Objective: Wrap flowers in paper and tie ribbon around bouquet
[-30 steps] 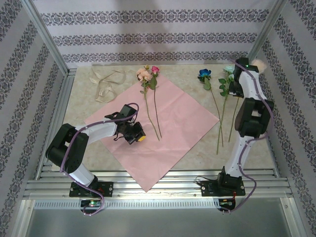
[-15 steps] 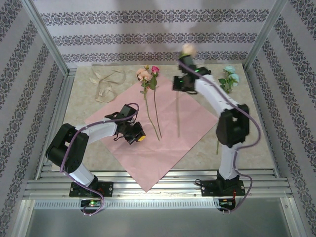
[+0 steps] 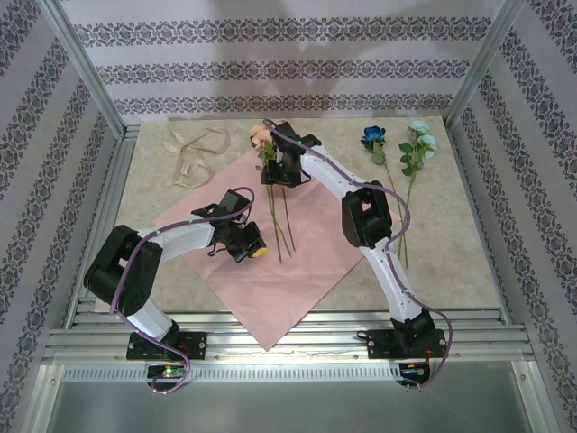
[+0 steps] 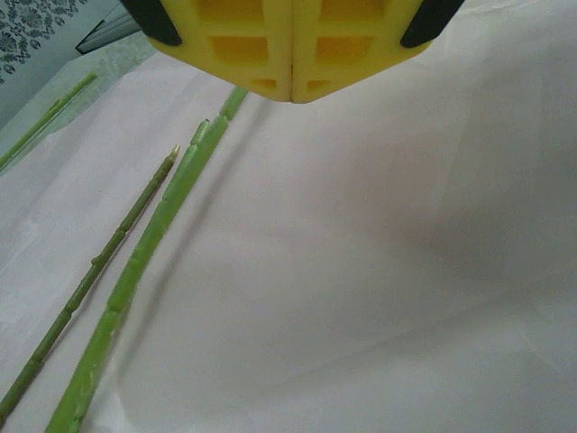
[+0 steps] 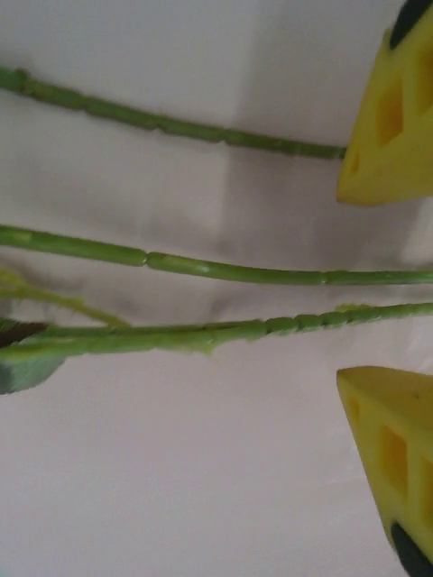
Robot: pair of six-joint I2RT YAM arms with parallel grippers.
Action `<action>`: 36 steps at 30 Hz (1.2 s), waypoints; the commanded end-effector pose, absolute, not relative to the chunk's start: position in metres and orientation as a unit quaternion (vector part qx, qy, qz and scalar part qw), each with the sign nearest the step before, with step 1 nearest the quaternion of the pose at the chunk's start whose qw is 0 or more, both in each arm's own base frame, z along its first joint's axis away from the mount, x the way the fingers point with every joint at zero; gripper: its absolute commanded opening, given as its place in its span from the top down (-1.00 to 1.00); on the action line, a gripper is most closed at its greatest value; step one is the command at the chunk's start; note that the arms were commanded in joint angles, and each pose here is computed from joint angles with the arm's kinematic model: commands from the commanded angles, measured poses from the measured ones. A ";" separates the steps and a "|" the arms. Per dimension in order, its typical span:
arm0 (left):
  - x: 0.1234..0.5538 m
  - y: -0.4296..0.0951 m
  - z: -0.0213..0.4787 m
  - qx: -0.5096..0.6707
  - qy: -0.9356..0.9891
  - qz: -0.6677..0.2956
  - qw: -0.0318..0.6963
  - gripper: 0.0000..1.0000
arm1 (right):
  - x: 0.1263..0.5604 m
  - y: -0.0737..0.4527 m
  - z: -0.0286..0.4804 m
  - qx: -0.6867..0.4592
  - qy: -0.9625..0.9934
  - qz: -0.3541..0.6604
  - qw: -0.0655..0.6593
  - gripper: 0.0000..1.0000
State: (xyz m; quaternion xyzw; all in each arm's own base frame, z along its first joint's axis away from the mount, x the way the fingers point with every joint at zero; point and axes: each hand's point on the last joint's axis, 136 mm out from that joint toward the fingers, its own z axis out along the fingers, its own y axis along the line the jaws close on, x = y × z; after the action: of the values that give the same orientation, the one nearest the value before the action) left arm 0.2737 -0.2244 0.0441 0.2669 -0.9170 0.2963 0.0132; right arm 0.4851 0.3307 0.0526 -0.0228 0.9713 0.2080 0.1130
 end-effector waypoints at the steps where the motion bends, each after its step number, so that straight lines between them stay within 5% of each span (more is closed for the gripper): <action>1: 0.273 -0.222 0.048 0.260 -0.922 0.285 0.008 1.00 | 0.487 0.316 0.116 -0.042 0.965 0.209 0.156 -0.19; 9: 0.274 -0.223 0.048 0.258 -0.922 0.288 0.010 1.00 | 0.478 0.178 0.176 0.005 0.966 0.153 0.209 -0.26; 18: 0.276 -0.224 0.050 0.262 -0.919 0.295 0.006 1.00 | 0.449 -0.035 0.117 0.138 0.977 0.056 0.153 -0.01; 36: 0.276 -0.226 0.046 0.269 -0.916 0.299 0.012 1.00 | 0.462 -0.092 0.039 0.171 0.984 -0.027 0.050 0.20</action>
State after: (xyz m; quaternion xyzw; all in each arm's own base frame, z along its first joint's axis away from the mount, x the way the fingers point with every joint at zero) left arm 0.2726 -0.2241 0.0437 0.2646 -0.9180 0.2951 0.0146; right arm 0.4614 -0.0820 0.0431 0.1641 0.9841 -0.0102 0.0675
